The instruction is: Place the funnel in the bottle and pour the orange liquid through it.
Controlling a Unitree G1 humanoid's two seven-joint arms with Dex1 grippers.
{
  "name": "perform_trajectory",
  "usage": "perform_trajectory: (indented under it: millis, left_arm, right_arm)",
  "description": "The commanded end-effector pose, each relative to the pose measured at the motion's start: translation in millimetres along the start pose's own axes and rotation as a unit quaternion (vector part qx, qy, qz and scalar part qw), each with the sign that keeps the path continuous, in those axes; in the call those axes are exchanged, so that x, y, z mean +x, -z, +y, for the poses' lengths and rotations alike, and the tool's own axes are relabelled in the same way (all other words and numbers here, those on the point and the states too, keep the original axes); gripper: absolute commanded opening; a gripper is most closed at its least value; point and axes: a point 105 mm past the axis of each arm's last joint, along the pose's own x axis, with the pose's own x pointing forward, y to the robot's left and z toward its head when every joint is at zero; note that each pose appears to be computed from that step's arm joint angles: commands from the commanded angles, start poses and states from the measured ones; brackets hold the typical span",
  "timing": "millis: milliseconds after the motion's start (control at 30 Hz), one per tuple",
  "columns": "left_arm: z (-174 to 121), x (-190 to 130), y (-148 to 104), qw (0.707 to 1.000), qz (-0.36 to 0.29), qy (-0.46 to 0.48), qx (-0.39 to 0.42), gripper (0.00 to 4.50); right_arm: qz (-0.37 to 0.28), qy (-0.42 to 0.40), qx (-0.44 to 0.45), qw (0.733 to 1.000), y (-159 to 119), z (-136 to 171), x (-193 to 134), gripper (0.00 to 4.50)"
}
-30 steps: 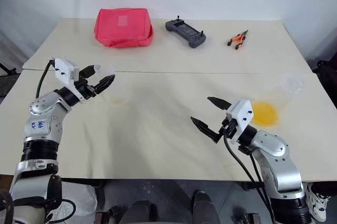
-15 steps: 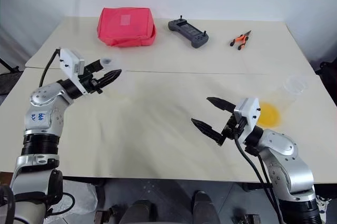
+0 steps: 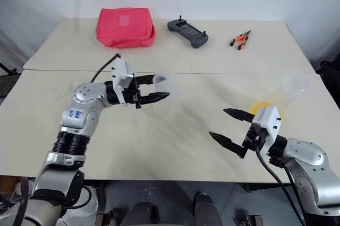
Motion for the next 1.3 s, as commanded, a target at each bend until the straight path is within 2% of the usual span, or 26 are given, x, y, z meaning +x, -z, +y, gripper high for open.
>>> perform_trajectory:
  millis: [33,200,400,467,633,900,1033,1133,1300]
  left_arm:
    - [-8.2,16.2,-11.6,0.998,-0.025,0.04,0.031,2.34]
    - [-14.1,31.9,-6.0,0.998,-0.04,0.057,0.009,2.34]
    - [-19.2,41.1,15.0,0.998,-0.014,0.068,-0.005,2.34]
    - [-21.6,40.7,19.8,0.997,-0.007,0.071,-0.009,3.07]
    - [-22.6,38.4,20.6,0.997,-0.002,0.072,-0.009,4.48]
    - [-16.4,24.5,15.5,0.998,0.007,0.055,-0.02,4.48]
    - [-4.6,4.1,6.7,0.999,0.007,0.022,-0.022,4.48]
    - [15.9,-12.3,-3.3,0.999,-0.005,-0.039,-0.026,4.48]
    - [21.8,-47.7,-11.6,0.996,0.008,-0.086,-0.014,4.48]
  right_arm:
    - [-0.017,0.01,-0.033,0.999,-14.6,-1.3,-3.7,4.5]
    - [-0.021,0.016,-0.032,0.999,-15.5,2.6,-2.2,4.5]
    - [-0.023,0.021,-0.03,0.999,-16.0,6.0,-1.6,4.5]
    - [-0.024,0.023,-0.03,0.999,-16.4,6.6,-1.5,4.5]
    - [-0.023,0.025,-0.03,0.999,-17.3,7.2,-1.8,4.5]
    - [-0.022,0.017,-0.029,0.999,-19.0,7.6,-1.3,4.5]
    - [-0.014,0.005,-0.027,1.0,-18.8,9.5,-2.9,4.5]
    - [0.0,-0.031,-0.017,0.999,-15.9,16.5,-3.4,4.5]
    - [-0.002,-0.064,-0.023,0.998,-21.4,16.4,-0.1,4.5]
